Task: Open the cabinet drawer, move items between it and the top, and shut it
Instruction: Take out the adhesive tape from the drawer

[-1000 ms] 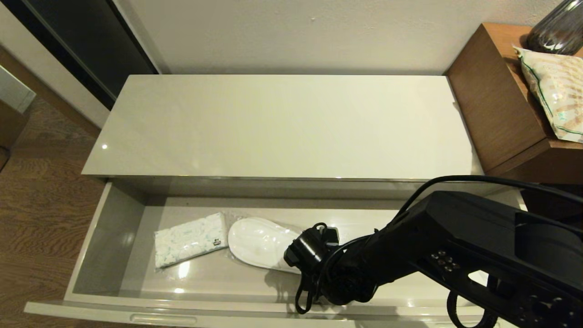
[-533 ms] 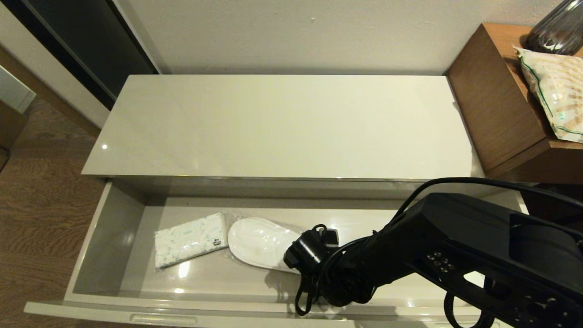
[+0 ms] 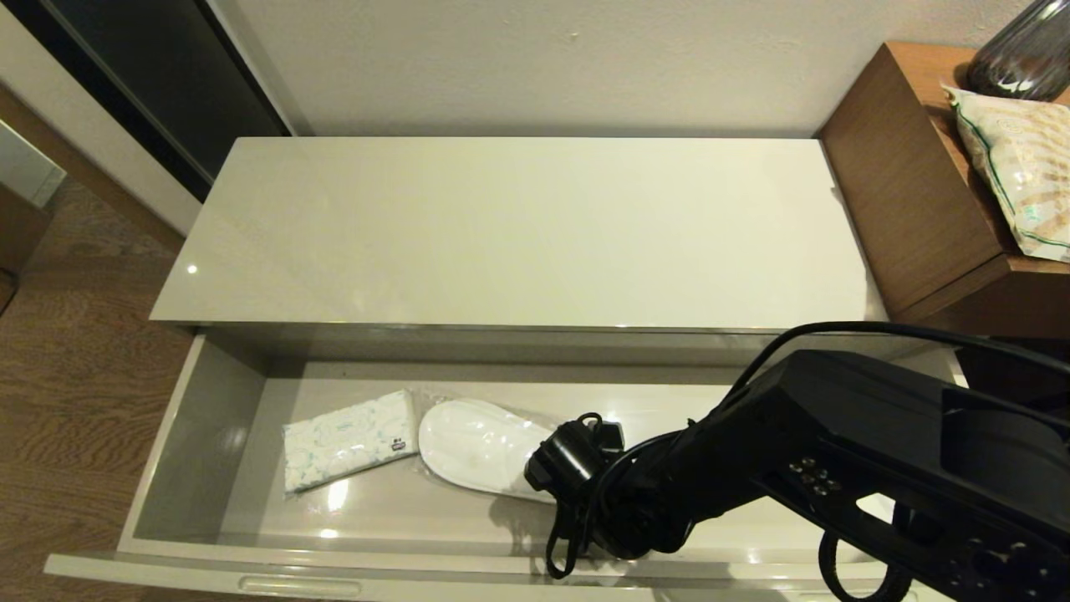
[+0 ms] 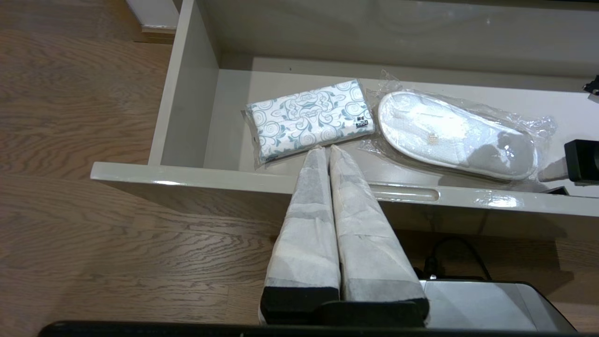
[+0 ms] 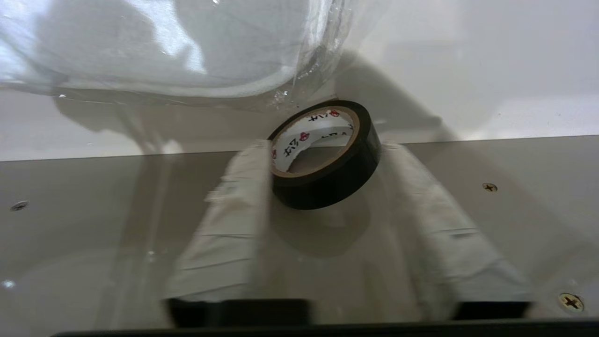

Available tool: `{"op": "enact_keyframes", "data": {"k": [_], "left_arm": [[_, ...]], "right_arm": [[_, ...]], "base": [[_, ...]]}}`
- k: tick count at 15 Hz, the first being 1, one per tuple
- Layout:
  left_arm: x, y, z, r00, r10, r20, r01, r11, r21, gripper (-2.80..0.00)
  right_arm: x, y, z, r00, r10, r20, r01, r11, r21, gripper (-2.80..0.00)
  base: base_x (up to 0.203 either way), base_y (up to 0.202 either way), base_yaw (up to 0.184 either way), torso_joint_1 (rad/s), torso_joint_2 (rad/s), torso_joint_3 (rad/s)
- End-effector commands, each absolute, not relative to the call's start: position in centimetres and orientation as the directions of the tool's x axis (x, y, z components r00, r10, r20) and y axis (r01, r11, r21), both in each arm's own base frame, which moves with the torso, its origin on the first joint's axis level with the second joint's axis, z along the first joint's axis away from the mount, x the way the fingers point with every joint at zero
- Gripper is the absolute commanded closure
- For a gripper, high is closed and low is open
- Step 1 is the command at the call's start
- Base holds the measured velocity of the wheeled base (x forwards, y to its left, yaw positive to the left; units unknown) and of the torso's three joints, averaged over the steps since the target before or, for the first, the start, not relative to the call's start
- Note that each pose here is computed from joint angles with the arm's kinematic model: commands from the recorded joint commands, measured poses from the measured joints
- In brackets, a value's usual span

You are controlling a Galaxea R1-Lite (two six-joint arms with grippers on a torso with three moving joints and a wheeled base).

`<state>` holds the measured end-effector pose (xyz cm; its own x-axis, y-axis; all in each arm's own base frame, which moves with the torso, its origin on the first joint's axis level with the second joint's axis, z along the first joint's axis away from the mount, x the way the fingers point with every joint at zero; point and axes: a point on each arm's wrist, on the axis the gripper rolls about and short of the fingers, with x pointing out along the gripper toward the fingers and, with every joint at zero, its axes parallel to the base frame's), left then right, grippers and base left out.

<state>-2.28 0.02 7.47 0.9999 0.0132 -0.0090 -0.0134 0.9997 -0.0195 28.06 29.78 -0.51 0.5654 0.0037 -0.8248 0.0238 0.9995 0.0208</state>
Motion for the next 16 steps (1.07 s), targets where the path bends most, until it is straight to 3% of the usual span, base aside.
{"op": "enact_keyframes", "data": {"k": [1,10,16], "left_arm": [[-2.3,0.0,7.5,1.0,0.014,-0.011,-0.014,1.0,-0.02,0.0],[-2.3,0.0,7.5,1.0,0.014,-0.011,-0.014,1.0,-0.02,0.0],[-2.3,0.0,7.5,1.0,0.014,-0.011,-0.014,1.0,-0.02,0.0]], "right_arm": [[28.1,29.7,0.2,0.564,0.019,-0.826,0.024,0.999,0.04,-2.8],[27.8,29.5,1.5,0.515,0.102,-0.851,-0.014,0.994,0.111,-2.8],[27.7,29.4,0.5,0.475,0.075,-0.877,-0.015,0.997,0.077,-2.8]], "base": [[0.0,0.0,0.0,0.0,0.0,0.0],[0.0,0.0,0.0,0.0,0.0,0.0],[0.0,0.0,0.0,0.0,0.0,0.0]]}}
